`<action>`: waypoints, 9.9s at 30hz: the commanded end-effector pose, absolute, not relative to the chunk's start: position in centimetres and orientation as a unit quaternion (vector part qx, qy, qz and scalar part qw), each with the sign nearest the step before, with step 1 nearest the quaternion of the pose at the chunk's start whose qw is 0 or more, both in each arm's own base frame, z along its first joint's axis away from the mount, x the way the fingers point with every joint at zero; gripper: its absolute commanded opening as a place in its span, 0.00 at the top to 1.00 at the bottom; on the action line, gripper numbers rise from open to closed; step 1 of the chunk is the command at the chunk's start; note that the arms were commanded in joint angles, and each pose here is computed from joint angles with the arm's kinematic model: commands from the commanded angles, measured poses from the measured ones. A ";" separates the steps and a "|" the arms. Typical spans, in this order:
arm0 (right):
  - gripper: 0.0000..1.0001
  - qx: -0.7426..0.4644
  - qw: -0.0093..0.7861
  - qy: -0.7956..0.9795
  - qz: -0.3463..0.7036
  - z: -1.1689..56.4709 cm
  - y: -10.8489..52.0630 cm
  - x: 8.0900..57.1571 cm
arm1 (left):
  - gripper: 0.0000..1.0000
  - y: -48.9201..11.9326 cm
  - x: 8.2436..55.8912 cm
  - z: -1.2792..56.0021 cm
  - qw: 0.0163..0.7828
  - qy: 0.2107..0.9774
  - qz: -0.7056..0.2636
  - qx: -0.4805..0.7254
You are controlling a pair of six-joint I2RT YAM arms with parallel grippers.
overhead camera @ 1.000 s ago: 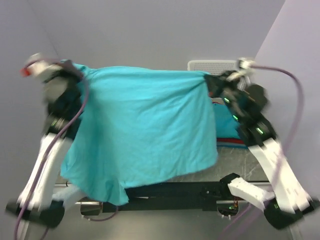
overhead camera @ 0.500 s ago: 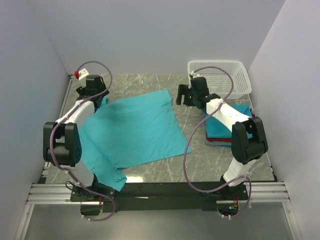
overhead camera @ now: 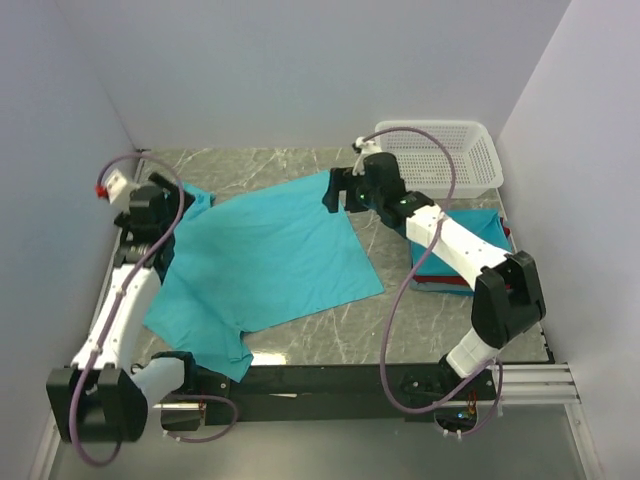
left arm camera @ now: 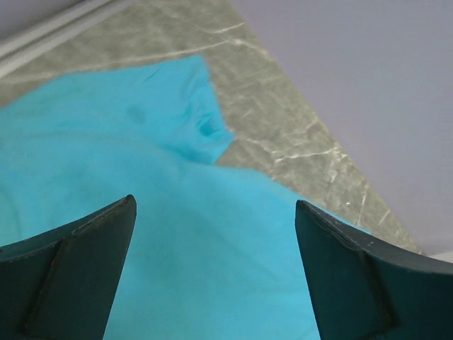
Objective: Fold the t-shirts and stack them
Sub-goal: Flatten the tshirt out, then fold the tshirt
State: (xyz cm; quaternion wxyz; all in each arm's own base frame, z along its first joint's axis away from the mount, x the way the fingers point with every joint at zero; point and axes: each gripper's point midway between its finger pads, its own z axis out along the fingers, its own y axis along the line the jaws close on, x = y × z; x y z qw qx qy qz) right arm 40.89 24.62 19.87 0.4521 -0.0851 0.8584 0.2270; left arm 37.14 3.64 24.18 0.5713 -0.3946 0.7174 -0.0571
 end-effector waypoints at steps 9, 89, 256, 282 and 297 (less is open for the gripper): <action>0.08 -0.125 0.345 0.898 0.245 11.5 30.2 40.7 | 0.01 6.3 35.6 15.9 0.515 0.725 -0.082 -0.451; 0.07 -0.013 0.246 0.967 0.065 3.3 19.0 53.0 | 0.01 1.7 61.7 7.1 0.395 0.875 -0.180 -0.216; 1.00 0.055 0.199 0.976 0.068 2.8 14.3 21.3 | 0.99 1.6 18.1 9.5 0.397 0.656 -0.099 -0.634; 1.00 0.058 0.273 0.956 0.086 10.1 15.0 32.9 | 1.00 0.6 31.5 17.2 0.501 0.665 -0.104 -0.544; 1.00 0.059 0.285 0.952 0.095 10.6 14.5 38.3 | 1.00 0.9 38.9 17.8 0.531 0.686 -0.085 -0.490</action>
